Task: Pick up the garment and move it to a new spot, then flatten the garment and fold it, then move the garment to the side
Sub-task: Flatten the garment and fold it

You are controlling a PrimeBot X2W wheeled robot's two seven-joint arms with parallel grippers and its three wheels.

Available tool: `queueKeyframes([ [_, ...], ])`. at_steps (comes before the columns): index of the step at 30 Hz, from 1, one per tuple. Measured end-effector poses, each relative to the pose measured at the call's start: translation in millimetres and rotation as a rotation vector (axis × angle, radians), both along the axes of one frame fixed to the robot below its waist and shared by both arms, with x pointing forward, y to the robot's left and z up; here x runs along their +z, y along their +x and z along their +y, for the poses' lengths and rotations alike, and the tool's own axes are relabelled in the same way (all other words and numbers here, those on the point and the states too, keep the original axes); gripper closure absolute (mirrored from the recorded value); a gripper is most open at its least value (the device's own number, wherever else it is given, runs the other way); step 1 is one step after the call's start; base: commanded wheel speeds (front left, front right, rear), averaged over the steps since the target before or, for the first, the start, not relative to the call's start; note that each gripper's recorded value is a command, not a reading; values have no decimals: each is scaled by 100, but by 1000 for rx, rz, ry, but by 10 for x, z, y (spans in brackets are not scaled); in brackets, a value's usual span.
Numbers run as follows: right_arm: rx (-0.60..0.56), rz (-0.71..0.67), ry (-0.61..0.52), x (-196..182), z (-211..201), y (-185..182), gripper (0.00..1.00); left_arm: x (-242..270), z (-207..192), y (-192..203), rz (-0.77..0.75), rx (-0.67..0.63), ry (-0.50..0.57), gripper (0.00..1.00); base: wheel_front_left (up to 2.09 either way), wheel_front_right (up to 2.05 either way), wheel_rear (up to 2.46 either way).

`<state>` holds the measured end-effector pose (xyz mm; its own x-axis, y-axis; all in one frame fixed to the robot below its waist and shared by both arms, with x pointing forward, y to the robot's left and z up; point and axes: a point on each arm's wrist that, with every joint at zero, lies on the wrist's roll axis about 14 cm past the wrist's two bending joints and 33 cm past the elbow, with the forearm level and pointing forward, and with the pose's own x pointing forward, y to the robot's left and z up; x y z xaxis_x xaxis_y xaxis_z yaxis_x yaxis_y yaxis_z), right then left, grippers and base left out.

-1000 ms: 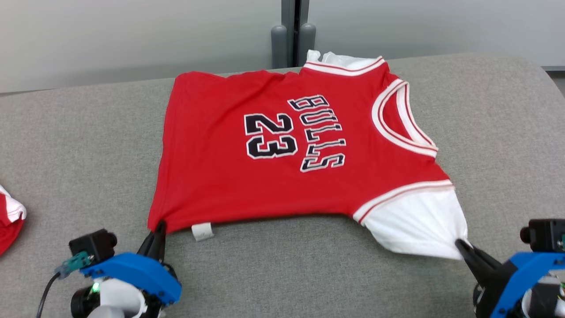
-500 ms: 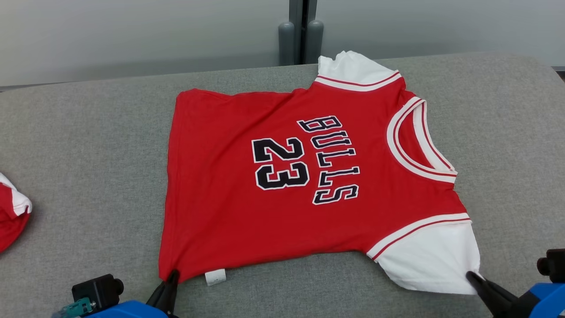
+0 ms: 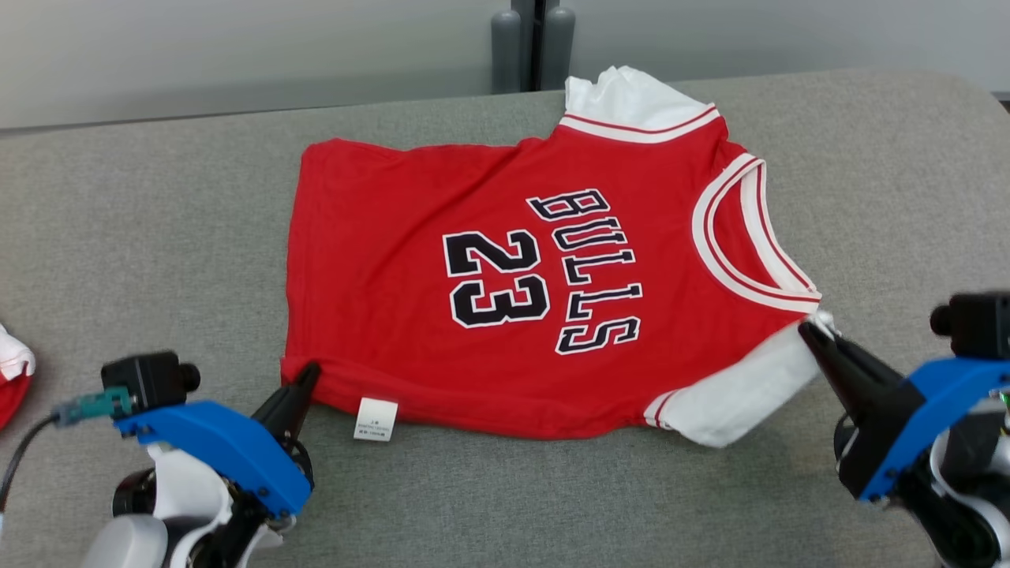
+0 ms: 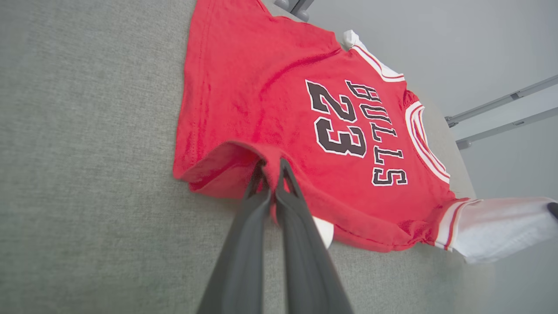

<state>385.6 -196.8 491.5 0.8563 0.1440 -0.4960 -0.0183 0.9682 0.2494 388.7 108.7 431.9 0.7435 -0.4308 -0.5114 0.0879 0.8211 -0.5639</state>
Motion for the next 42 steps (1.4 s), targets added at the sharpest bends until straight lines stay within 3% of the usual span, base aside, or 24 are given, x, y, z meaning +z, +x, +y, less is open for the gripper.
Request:
queueKeyframes([
  [6,24,-69,-55,133,-41,410,100,-84,25,254,58,-37,25,100,0,0,0],
  [15,23,-105,-72,74,-69,810,100,-218,87,502,68,53,-4,100,0,0,0],
  [26,22,-116,-62,-101,-28,1046,100,-348,145,680,32,108,18,100,0,0,0],
  [27,25,-124,-62,-101,-17,1062,58,-339,155,705,20,115,22,100,0,0,0],
  [28,27,-137,-61,-88,-6,1082,0,-327,154,726,8,118,24,79,0,0,0],
  [29,28,-151,-58,-64,4,1105,0,-328,155,738,3,122,27,60,0,0,0],
  [30,28,-168,-54,-33,14,1125,0,-331,148,740,1,124,27,30,0,0,0],
  [31,30,-186,-55,-3,22,1142,0,-339,144,736,0,125,30,8,0,0,0],
  [32,28,-210,-53,37,26,1159,0,-339,144,732,-7,124,38,0,0,0,0],
  [39,8,-356,-46,333,10,1198,0,-129,171,762,-147,147,58,0,0,0,0],
  [42,-10,-349,-47,329,-56,1129,0,-110,197,664,-189,151,94,0,0,0,0],
])
